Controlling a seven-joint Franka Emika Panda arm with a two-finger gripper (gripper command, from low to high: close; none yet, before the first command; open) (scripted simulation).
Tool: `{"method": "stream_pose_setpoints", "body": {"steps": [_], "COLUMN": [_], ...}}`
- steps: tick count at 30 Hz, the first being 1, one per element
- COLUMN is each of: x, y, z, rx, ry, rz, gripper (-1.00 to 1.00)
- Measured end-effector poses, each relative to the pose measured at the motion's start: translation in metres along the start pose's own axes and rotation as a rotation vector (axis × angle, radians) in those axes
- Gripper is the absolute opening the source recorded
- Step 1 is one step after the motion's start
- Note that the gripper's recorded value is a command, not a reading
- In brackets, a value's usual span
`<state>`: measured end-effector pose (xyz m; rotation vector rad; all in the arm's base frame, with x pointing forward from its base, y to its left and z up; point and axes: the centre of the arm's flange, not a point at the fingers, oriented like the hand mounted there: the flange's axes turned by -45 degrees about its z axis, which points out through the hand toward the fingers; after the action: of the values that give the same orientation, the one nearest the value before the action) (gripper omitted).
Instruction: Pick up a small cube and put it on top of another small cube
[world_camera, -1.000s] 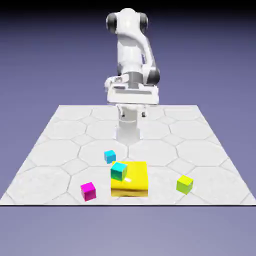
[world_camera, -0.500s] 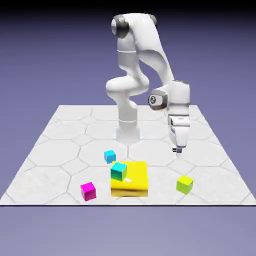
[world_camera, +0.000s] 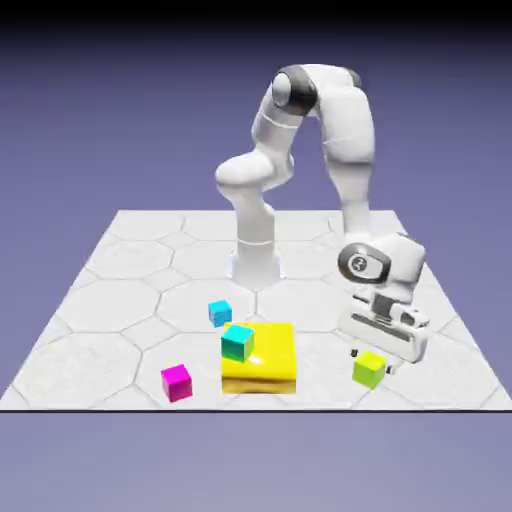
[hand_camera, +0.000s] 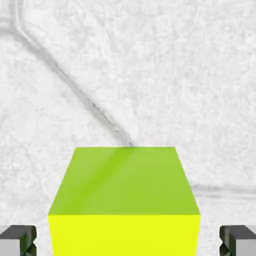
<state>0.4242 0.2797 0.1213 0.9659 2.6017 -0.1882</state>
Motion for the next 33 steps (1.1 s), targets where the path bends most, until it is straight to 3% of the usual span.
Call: {"method": "stream_pose_setpoints", "body": {"steps": [7,18,29,33], "x": [-0.018,-0.157,-0.153,-0.145], "y": [-0.008,-0.188,-0.359,-0.367], "z": [-0.067,-0.054,-0.064,-0.046], "rx": [0.018,0.364,0.74,0.749], "ry": [0.002,0.019,0.004,-0.005], "rz": [0.051,0.994,1.832,1.852], "gripper": [-1.0,-1.0,-1.0,-1.0]}}
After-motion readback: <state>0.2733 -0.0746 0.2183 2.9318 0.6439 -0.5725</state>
